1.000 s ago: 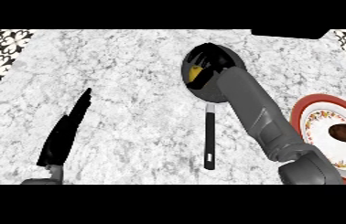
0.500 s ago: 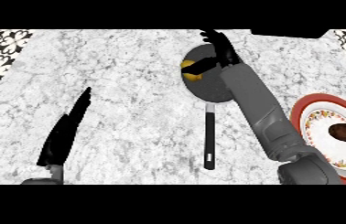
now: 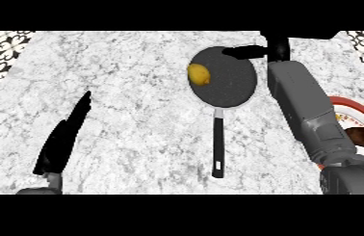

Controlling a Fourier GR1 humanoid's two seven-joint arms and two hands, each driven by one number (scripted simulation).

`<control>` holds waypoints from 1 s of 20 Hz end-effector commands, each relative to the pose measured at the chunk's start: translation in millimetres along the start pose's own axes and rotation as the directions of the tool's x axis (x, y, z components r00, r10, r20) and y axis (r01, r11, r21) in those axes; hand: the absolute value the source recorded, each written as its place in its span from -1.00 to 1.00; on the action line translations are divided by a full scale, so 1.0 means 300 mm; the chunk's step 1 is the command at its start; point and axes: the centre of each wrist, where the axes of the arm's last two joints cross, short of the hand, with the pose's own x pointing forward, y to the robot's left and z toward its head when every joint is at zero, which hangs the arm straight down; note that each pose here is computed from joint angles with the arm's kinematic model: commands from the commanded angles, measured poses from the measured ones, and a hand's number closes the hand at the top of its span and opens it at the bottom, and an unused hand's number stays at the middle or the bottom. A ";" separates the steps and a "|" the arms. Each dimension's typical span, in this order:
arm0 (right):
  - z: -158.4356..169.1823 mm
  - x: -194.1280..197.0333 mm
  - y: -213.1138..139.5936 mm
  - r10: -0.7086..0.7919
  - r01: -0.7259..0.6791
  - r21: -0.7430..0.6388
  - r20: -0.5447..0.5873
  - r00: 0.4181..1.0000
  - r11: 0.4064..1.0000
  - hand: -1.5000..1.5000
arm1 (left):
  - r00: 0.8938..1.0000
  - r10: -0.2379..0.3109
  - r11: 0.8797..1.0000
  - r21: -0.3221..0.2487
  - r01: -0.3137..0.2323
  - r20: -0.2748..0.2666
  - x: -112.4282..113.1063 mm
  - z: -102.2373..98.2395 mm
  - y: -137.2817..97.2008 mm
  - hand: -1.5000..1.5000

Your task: Pick the lemon from the plate and place it in the pan

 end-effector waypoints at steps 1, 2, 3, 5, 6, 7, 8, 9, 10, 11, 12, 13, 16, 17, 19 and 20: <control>-0.031 -0.028 -0.226 -0.043 0.045 -0.083 0.023 0.999 0.996 -1.00 | 1.000 0.006 1.000 0.011 -0.005 -0.013 -0.048 0.022 0.016 0.00; -0.012 -0.086 -0.274 -0.030 0.034 -0.075 0.048 0.998 0.997 -1.00 | 1.000 0.013 1.000 0.004 -0.013 -0.004 -0.034 0.034 -0.025 0.00; -0.018 -0.073 -0.280 -0.025 0.030 -0.094 0.051 0.998 0.995 -1.00 | 1.000 0.016 1.000 -0.001 -0.016 -0.013 -0.034 0.047 -0.028 0.00; 0.000 -0.122 -0.416 -0.015 0.019 -0.077 0.057 0.998 0.997 -1.00 | 1.000 0.011 1.000 0.009 -0.011 -0.008 -0.013 0.028 -0.005 0.00; 0.007 -0.135 -0.437 0.011 -0.005 -0.067 0.086 0.996 0.998 -1.00 | 1.000 -0.007 1.000 0.026 0.008 -0.029 -0.063 0.055 -0.015 0.00; 0.021 -0.163 -0.452 0.024 -0.015 -0.088 0.099 0.995 0.996 -1.00 | 1.000 0.002 1.000 -0.018 -0.003 -0.015 0.009 0.019 0.009 0.00; 0.007 -0.129 -0.513 0.012 -0.004 -0.103 0.083 0.997 0.995 -1.00 | 1.000 0.012 1.000 0.015 -0.012 -0.007 -0.011 0.019 -0.011 0.00; 0.039 -0.193 -0.507 0.045 -0.036 -0.099 0.091 0.995 0.994 -1.00 | 1.000 -0.001 1.000 0.031 0.002 -0.012 -0.038 0.039 0.021 0.00; 0.029 -0.162 -0.571 0.007 0.004 -0.112 0.095 0.995 0.994 -1.00 | 1.000 -0.004 1.000 0.026 0.004 -0.002 -0.061 0.042 0.038 0.00; 0.034 -0.156 -0.624 0.019 -0.007 -0.119 0.096 0.995 0.993 -1.00 | 1.000 -0.004 1.000 0.027 0.003 0.006 -0.029 0.007 -0.018 0.00; 0.036 -0.147 -0.662 0.040 -0.032 -0.101 0.082 0.996 0.994 -1.00 | 1.000 0.018 1.000 0.012 -0.018 -0.016 -0.044 0.034 0.000 0.00; 0.049 -0.181 -0.642 0.025 -0.016 -0.094 0.094 0.995 0.995 -1.00 | 1.000 0.013 1.000 0.013 -0.013 -0.011 0.003 0.012 -0.027 0.00; 0.069 -0.158 -0.783 0.050 -0.042 -0.091 0.090 0.995 0.995 -1.00 | 0.999 0.022 1.000 0.000 -0.022 -0.024 -0.039 0.050 -0.041 0.00; 0.066 -0.152 -0.785 0.041 -0.033 -0.089 0.092 0.995 0.995 -1.00 | 1.000 0.009 1.000 0.007 -0.009 -0.014 -0.051 0.001 0.017 0.00; 0.092 -0.152 -0.869 0.028 -0.021 -0.082 0.088 0.996 0.996 -1.00 | 1.000 0.018 1.000 0.002 -0.018 0.007 -0.031 0.044 -0.042 0.00; 0.107 -0.182 -0.867 0.041 -0.033 -0.092 0.088 0.995 0.995 -1.00 | 1.000 0.007 1.000 -0.007 -0.007 -0.019 -0.030 0.029 0.000 0.00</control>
